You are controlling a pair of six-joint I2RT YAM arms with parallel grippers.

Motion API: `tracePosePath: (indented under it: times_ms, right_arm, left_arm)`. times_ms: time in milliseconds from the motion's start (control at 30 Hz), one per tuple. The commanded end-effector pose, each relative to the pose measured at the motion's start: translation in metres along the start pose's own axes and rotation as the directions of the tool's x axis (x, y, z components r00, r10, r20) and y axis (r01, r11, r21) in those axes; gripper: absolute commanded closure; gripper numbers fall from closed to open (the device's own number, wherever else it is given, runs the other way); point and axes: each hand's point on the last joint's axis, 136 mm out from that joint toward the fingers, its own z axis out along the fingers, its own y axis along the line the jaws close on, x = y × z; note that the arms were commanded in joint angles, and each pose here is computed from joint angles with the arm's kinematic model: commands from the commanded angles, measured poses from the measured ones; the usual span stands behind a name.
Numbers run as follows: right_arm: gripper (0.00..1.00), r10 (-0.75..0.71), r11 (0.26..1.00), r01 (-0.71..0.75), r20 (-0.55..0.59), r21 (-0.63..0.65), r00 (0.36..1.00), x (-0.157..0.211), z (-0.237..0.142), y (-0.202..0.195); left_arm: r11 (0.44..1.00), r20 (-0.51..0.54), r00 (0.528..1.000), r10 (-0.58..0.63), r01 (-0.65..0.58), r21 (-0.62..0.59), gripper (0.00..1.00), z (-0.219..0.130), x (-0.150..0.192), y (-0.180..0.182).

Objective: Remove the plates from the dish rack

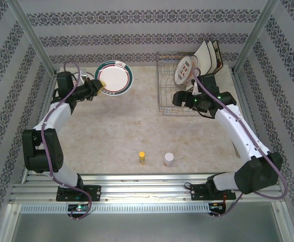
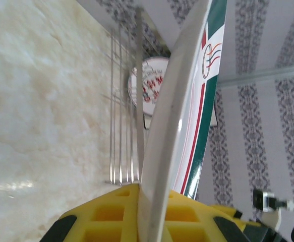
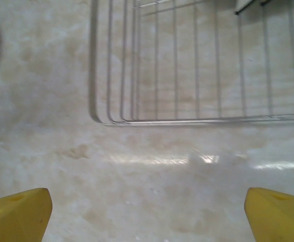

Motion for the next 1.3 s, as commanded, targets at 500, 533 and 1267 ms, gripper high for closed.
tracePosePath:
  times_ms: [500, 533, 1267]
  right_arm:
    - [0.02, -0.065, 0.982, 0.077, -0.074, 0.170, 0.995, 0.023, -0.011, -0.043]
    - [0.02, -0.063, 0.983, 0.075, -0.075, 0.167, 0.995, 0.023, -0.011, -0.043]
    - [0.02, -0.079, 0.983, 0.096, -0.109, 0.158, 0.991, 0.015, 0.002, -0.037]
  left_arm:
    - [0.997, 0.201, 0.979, -0.006, 0.021, -0.070, 1.00, -0.047, -0.083, 0.046]
    - [0.997, 0.202, 0.979, -0.008, 0.023, -0.074, 1.00, -0.047, -0.084, 0.049]
    - [0.993, 0.258, 0.965, -0.041, 0.068, -0.099, 1.00, -0.045, -0.139, 0.097]
